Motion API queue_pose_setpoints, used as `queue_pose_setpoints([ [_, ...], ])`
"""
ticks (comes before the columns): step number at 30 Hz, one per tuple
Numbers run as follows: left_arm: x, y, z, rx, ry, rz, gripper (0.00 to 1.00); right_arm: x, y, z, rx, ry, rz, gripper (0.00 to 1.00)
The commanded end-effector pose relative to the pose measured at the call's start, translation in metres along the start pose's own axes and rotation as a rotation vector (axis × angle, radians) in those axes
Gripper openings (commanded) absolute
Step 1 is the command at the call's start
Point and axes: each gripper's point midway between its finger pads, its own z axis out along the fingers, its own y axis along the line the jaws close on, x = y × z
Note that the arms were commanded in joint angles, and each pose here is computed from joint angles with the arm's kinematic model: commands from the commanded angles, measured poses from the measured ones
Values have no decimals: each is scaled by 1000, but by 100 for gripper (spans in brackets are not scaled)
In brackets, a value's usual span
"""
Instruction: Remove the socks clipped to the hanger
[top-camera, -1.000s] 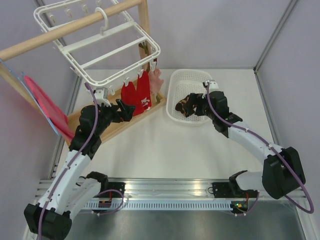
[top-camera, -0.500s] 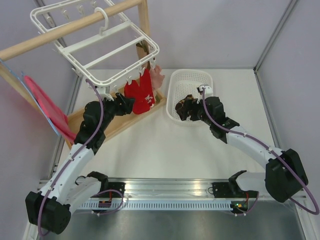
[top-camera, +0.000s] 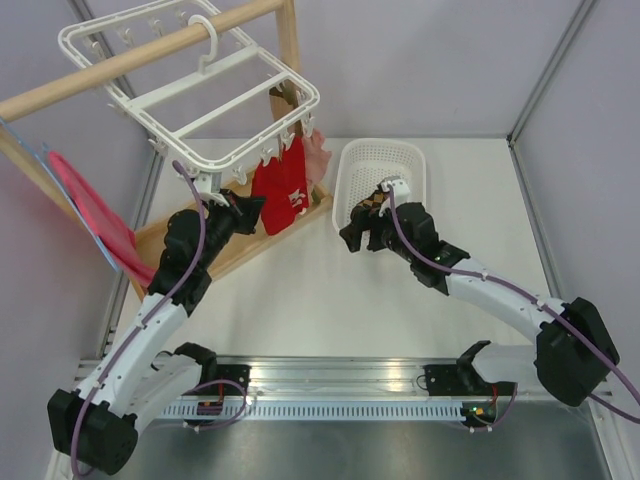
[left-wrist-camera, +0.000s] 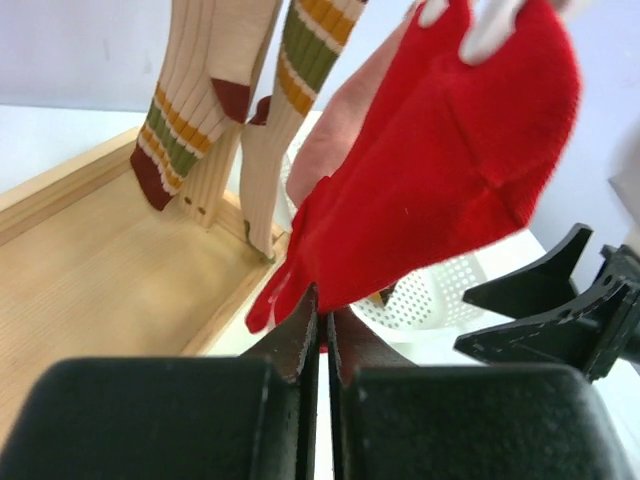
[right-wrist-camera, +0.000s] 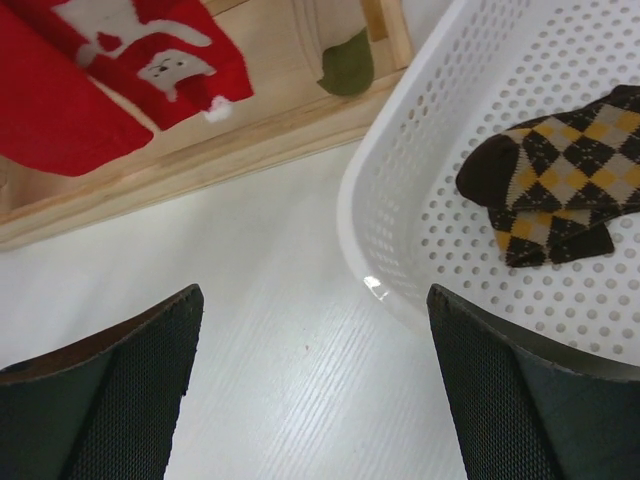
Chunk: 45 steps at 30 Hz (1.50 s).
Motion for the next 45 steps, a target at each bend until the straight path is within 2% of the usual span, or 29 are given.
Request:
queue_pose_setpoints([
  [1,-18,-23,-11,82,-64,-19,2,-20,19,-6,-28,-105,-37,96],
  [12,-17,-32,-26,88,-37,-66,2,-44,103,-30,-247,-280,-52,96],
  [23,-16,-43,-28,138,-20,-81,2,-27,182,-13,-319,-296,-132,95],
  [27,-15,-46,-31,151,-18,-89,2,-23,191,5,-297,-297,-153,95],
  [33,-16,-49,-33,161,-20,-101,2,-39,206,22,-272,-341,-168,95],
  [41,-14,-53,-33,180,-8,-117,2,-34,215,44,-255,-330,-169,95],
  [44,-16,-55,-35,189,-13,-117,2,-30,208,53,-207,-329,-162,93],
  [45,-16,-55,-36,191,-16,-117,2,-26,205,55,-192,-325,-163,90],
])
